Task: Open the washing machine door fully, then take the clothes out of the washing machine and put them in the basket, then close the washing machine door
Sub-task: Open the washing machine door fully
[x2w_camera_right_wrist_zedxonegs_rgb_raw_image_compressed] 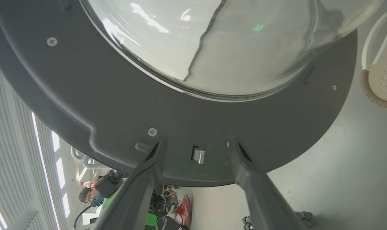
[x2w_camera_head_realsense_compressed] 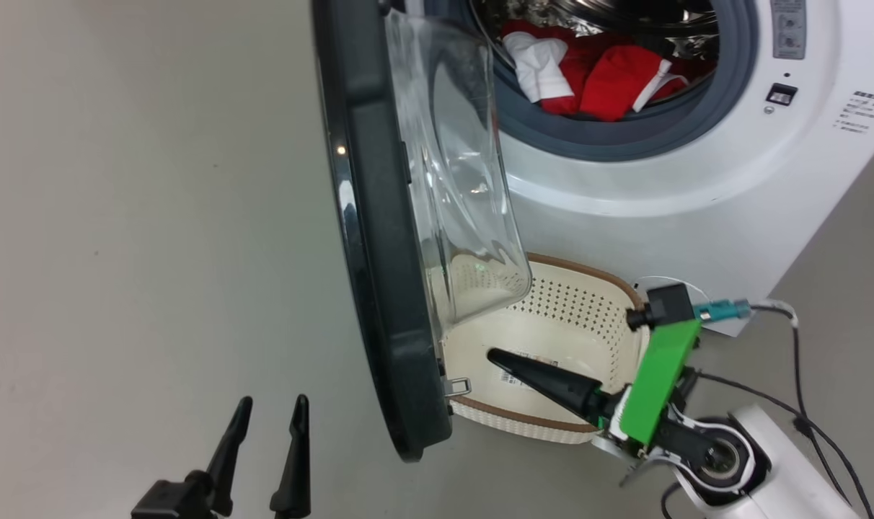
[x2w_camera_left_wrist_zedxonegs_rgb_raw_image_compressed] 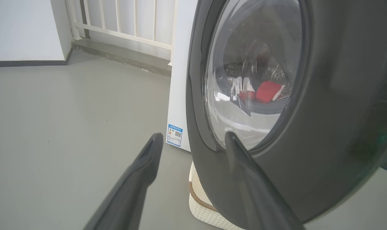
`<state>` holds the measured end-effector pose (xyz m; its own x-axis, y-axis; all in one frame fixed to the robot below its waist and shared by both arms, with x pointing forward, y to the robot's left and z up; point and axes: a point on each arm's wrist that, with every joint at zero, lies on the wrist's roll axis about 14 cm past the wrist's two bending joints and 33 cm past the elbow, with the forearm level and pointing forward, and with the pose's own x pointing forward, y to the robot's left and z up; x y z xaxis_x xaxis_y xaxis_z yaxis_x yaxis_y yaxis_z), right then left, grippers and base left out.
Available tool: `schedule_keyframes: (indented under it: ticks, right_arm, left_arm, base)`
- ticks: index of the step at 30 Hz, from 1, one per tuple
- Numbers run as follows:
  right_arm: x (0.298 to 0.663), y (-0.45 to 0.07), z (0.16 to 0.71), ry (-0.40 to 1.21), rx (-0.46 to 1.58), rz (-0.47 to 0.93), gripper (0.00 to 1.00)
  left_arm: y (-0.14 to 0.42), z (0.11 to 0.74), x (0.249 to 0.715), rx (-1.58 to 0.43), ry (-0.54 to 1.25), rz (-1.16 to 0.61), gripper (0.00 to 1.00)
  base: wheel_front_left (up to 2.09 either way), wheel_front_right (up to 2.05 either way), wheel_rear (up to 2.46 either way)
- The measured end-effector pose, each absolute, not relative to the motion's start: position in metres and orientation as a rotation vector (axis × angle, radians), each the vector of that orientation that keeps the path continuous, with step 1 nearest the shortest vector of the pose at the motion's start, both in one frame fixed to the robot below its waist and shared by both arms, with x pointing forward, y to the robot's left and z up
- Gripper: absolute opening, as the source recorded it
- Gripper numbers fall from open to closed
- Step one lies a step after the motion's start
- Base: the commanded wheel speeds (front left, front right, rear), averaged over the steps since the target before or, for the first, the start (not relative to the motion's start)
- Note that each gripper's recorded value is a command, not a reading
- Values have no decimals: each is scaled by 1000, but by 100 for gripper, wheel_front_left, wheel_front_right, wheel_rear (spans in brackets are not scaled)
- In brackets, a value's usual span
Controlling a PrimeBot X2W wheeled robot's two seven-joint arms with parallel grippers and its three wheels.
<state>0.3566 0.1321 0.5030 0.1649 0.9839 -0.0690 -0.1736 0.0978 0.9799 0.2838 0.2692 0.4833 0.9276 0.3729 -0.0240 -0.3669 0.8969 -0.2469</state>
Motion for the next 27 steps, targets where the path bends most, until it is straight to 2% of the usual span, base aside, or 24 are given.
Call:
schedule_keyframes:
  ticks: [13,22,27]
  right_arm:
    - [368,77,452,916,993,839,100]
    - [402,21,430,675,865,608,100]
    - [406,7,427,562,777,572,100]
  left_arm:
    - [262,478,283,-258,-12,348,100]
    - [262,477,286,-260,-10,345,100]
    - [261,475,288,-260,-4,341,100]
  base:
    - [0,0,0]
    - [0,0,0]
    - [0,0,0]
